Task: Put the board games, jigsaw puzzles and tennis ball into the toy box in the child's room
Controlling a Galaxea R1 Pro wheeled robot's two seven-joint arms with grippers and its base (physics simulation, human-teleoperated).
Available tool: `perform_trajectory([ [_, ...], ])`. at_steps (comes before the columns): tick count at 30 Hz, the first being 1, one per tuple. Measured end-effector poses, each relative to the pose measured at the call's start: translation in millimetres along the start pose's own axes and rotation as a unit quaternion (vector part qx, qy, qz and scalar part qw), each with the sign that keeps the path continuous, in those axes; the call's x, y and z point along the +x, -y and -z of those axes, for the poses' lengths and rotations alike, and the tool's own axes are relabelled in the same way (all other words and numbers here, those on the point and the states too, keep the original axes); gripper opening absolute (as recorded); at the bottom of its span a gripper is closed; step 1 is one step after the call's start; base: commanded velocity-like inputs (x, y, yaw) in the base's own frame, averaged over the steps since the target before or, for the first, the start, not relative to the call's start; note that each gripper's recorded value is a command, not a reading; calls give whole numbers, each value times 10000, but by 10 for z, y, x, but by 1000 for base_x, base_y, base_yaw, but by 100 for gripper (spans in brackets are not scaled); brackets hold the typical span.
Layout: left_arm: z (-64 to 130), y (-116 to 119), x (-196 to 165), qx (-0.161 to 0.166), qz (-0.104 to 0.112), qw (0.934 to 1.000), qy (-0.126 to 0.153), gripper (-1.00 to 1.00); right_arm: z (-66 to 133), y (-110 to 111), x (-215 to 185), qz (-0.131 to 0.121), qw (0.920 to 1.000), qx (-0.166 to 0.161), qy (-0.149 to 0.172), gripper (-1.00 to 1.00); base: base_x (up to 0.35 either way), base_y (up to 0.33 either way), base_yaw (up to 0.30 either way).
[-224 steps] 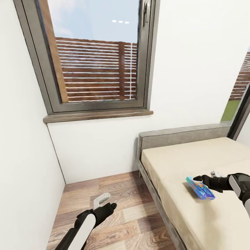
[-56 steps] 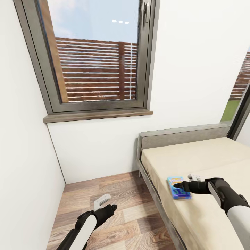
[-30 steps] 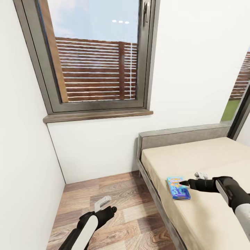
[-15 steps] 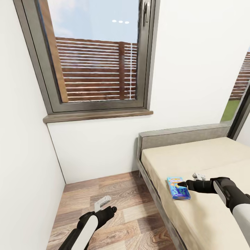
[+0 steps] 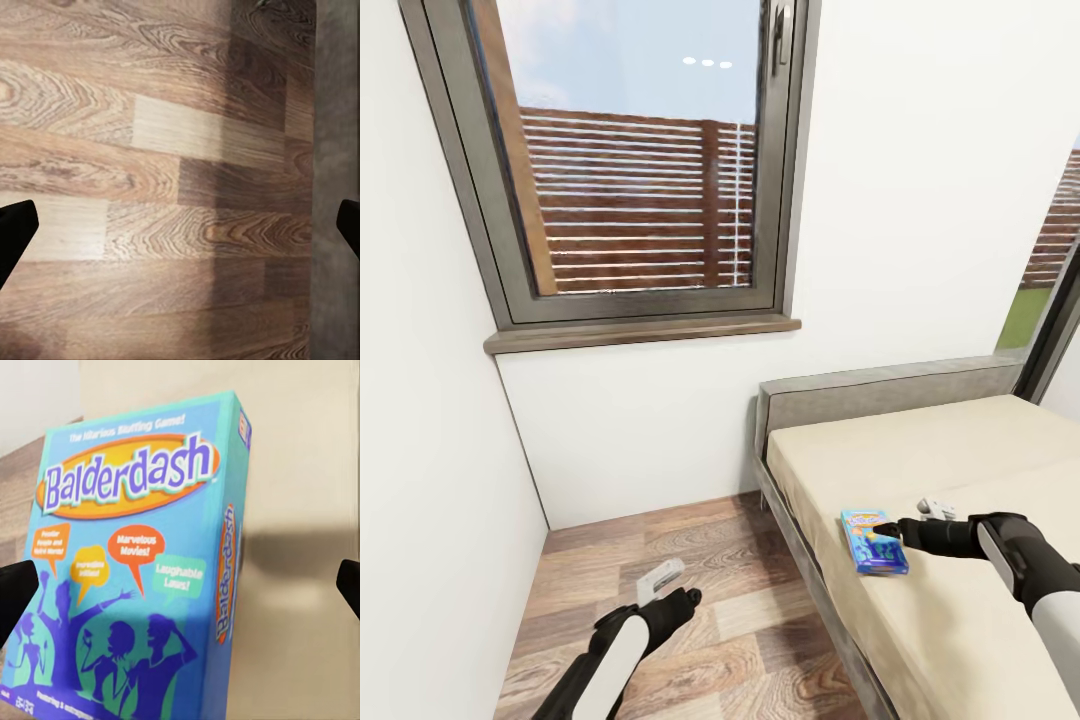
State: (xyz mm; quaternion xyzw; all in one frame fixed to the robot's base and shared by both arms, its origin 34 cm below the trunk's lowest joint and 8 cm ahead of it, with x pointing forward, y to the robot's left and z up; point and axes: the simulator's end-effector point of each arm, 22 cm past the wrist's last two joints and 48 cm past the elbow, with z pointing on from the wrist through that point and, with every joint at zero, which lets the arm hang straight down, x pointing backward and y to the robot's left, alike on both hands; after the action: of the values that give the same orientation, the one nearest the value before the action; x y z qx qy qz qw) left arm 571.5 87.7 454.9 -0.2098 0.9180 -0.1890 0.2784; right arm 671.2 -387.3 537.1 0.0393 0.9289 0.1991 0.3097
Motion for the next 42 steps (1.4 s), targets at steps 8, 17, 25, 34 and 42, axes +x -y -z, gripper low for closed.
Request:
perform_trajectory([
  [8, -4, 28, -6, 22, 21, 10000, 16, 100, 21, -11, -32, 2, 10000, -33, 53, 100, 0, 0, 0],
  [17, -2, 86, -10, 160, -18, 9999, 29, 100, 54, -6, -77, 49, 9999, -26, 114, 100, 0, 0, 0],
  [25, 6, 221, -9, 481, -93, 9988, 43, 100, 120, 25, -133, 134, 9997, 32, 189, 100, 0, 0, 0],
  [34, 0, 214, 1, 487, -106, 9988, 35, 100, 142, 61, -117, 106, 9998, 64, 152, 100, 0, 0, 0],
  [42, -4, 206, 7, 478, -107, 9988, 28, 100, 205, 31, -54, 325, 9992, 98, 221, 100, 0, 0, 0],
])
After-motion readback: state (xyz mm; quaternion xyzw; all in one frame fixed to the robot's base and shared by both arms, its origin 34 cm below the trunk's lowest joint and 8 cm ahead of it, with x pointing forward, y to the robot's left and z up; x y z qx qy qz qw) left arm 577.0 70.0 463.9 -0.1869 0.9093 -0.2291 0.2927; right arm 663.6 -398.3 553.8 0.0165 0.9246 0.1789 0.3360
